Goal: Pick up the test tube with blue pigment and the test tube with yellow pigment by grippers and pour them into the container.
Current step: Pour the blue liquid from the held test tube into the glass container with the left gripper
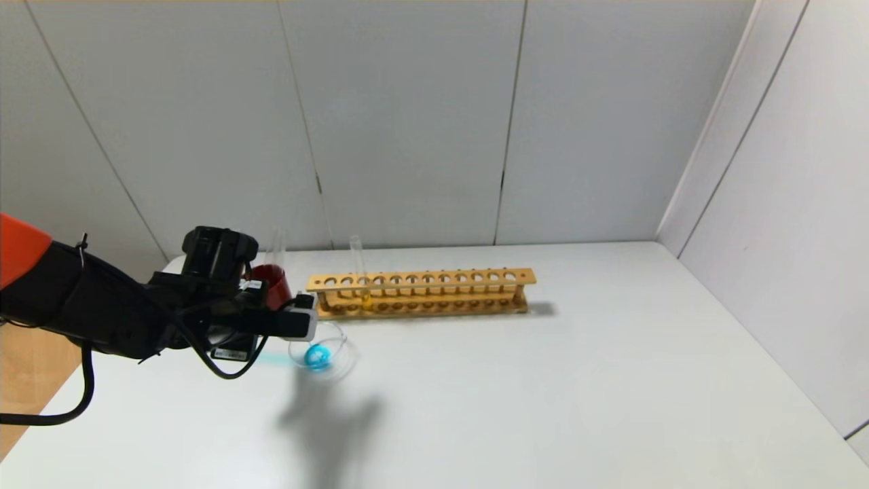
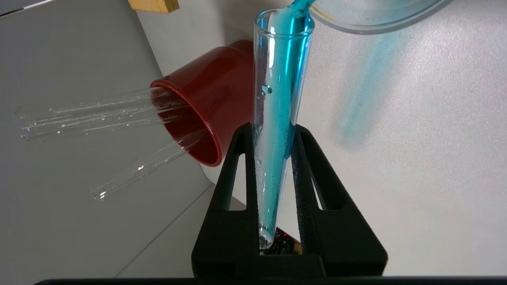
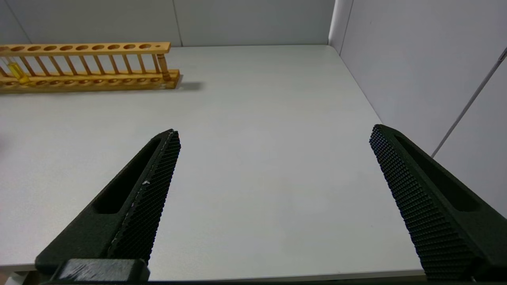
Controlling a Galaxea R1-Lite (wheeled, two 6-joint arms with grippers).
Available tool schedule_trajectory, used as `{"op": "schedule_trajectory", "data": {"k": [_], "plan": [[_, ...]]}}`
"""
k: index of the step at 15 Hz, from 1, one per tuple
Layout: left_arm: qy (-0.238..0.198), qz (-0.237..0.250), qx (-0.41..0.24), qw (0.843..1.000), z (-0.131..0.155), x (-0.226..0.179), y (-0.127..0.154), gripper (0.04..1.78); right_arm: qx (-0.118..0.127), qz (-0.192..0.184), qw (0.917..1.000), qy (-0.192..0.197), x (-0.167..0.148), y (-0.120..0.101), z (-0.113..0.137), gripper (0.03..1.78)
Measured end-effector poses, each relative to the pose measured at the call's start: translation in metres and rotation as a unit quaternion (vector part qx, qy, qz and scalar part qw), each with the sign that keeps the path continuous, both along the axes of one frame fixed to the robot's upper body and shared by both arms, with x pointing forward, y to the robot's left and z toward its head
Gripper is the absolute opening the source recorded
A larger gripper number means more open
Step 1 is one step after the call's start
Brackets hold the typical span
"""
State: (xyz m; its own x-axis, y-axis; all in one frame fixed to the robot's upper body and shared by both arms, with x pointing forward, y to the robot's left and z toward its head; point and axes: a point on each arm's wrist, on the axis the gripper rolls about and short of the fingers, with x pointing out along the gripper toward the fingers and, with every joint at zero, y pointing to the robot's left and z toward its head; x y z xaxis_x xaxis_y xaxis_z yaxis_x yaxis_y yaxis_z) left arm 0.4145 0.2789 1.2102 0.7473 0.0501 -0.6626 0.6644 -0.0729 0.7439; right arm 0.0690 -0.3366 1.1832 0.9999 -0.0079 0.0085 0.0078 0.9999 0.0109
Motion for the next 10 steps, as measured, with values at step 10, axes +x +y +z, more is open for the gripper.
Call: {"op": "schedule_trajectory", "data": {"k": [10], "plan": [[-0.002,-0.010,0.028,1.000,0.0001,0.0005,-0.0070,0.32,0.000,0.000,1.0000,0.000,0.0000,0.0000,0.0000,1.75]]}}
